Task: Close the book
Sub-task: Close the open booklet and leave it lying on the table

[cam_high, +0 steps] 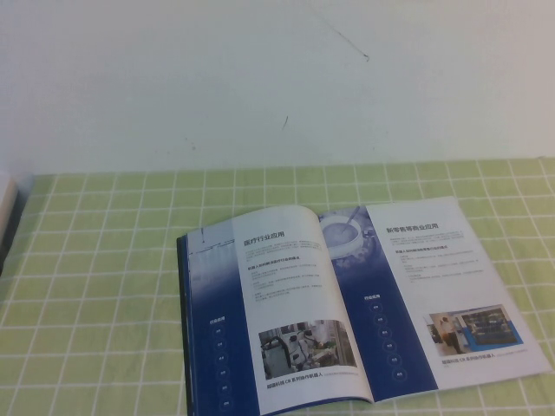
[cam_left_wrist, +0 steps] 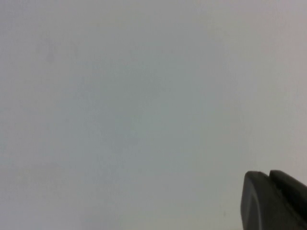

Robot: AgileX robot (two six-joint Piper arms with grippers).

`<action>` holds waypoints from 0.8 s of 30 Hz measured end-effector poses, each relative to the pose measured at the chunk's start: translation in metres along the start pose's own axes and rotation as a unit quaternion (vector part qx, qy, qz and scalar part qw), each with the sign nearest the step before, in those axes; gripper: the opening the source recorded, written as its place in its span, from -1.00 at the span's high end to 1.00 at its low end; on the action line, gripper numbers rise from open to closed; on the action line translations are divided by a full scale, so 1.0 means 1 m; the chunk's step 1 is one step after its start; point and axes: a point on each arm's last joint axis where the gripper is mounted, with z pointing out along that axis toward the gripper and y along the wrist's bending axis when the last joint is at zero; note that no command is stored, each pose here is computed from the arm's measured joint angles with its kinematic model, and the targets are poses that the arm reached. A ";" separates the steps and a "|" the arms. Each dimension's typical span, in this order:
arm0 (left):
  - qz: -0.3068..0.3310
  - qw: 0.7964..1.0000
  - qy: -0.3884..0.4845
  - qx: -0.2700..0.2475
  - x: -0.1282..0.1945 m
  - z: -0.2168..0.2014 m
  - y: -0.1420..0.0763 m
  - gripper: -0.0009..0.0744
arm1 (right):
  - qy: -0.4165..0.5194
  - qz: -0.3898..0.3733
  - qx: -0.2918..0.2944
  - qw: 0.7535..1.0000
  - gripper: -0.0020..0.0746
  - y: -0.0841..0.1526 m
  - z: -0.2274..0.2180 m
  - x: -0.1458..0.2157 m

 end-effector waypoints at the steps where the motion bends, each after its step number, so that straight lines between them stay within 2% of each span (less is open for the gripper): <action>1: 0.000 1.000 0.028 0.004 -0.006 0.005 -0.001 0.99 | 0.034 -0.005 -0.004 0.999 0.95 0.000 0.004 -0.006; 3: -0.001 0.996 0.094 0.010 -0.012 0.018 -0.002 0.99 | 0.095 -0.015 -0.019 0.995 0.95 0.000 0.013 -0.016; 6: -0.008 0.979 0.202 0.021 -0.013 0.039 -0.005 0.99 | 0.181 -0.042 -0.062 0.981 0.95 0.004 0.032 -0.025; 10: -0.060 0.948 0.310 0.042 0.005 0.066 -0.011 0.99 | 0.264 -0.063 -0.139 0.952 0.95 0.015 0.067 -0.021; 13: -0.099 0.915 0.384 0.074 0.026 0.084 -0.018 0.99 | 0.300 -0.054 -0.196 0.932 0.95 0.025 0.092 -0.010; 17: -0.125 0.874 0.456 0.112 0.050 0.103 -0.026 0.99 | 0.329 -0.025 -0.262 0.907 0.95 0.037 0.120 0.005; 21: -0.138 0.842 0.508 0.117 0.074 0.122 -0.028 0.99 | 0.372 -0.001 -0.328 0.868 0.95 0.050 0.151 0.030; 24: -0.135 0.825 0.534 0.126 0.086 0.135 -0.032 0.99 | 0.402 0.002 -0.349 0.846 0.95 0.060 0.169 0.051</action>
